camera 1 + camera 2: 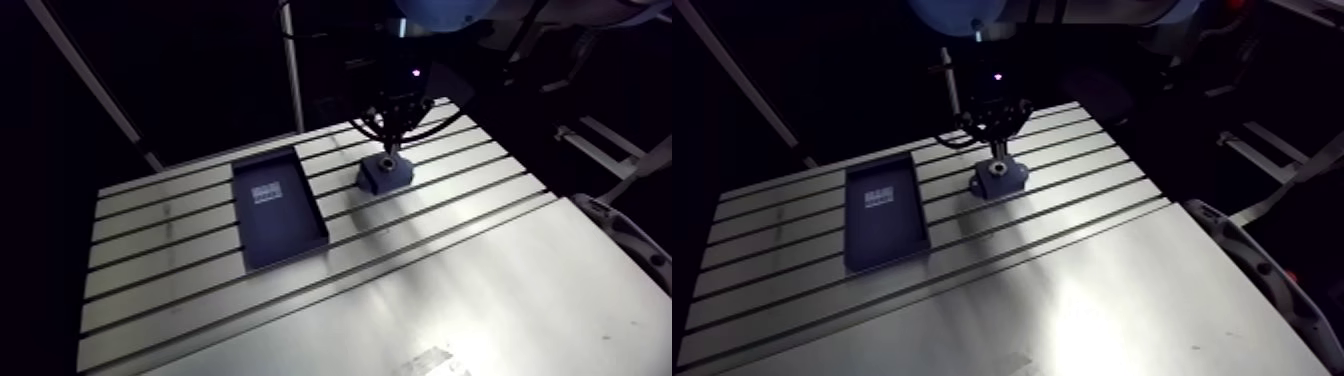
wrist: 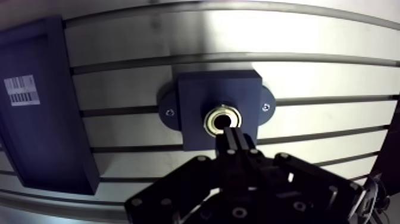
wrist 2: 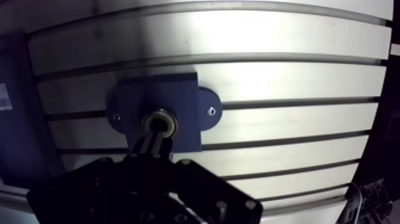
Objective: Pick up the bearing and press it into the housing until flush.
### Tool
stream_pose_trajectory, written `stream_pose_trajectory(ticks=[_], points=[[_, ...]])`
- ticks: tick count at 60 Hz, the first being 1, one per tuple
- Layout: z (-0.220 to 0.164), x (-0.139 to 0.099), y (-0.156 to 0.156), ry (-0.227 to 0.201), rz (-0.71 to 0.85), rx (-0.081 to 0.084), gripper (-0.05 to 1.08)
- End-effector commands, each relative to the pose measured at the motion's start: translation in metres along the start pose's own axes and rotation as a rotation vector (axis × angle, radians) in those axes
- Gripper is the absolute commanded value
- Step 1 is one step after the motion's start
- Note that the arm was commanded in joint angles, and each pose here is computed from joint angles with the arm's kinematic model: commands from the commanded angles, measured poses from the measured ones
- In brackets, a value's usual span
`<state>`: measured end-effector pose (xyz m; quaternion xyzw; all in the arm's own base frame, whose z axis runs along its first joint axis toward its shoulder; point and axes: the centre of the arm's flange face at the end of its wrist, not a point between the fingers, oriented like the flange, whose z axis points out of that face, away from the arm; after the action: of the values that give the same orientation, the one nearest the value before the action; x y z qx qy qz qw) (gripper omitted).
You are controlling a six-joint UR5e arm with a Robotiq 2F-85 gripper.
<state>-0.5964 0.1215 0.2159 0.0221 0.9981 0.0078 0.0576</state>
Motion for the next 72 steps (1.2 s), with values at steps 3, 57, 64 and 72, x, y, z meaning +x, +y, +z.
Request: stream_pose_trajectory(ticks=[3,57,64,72], points=[[0.005,-0.001,-0.002,-0.004,-0.004,0.007,0.99],[0.024,-0.006,-0.001,0.014,-0.004,0.006,0.99],[0.024,-0.006,0.0,0.013,-0.004,0.004,0.99],[0.024,-0.005,0.0,0.014,-0.004,0.004,0.99]])
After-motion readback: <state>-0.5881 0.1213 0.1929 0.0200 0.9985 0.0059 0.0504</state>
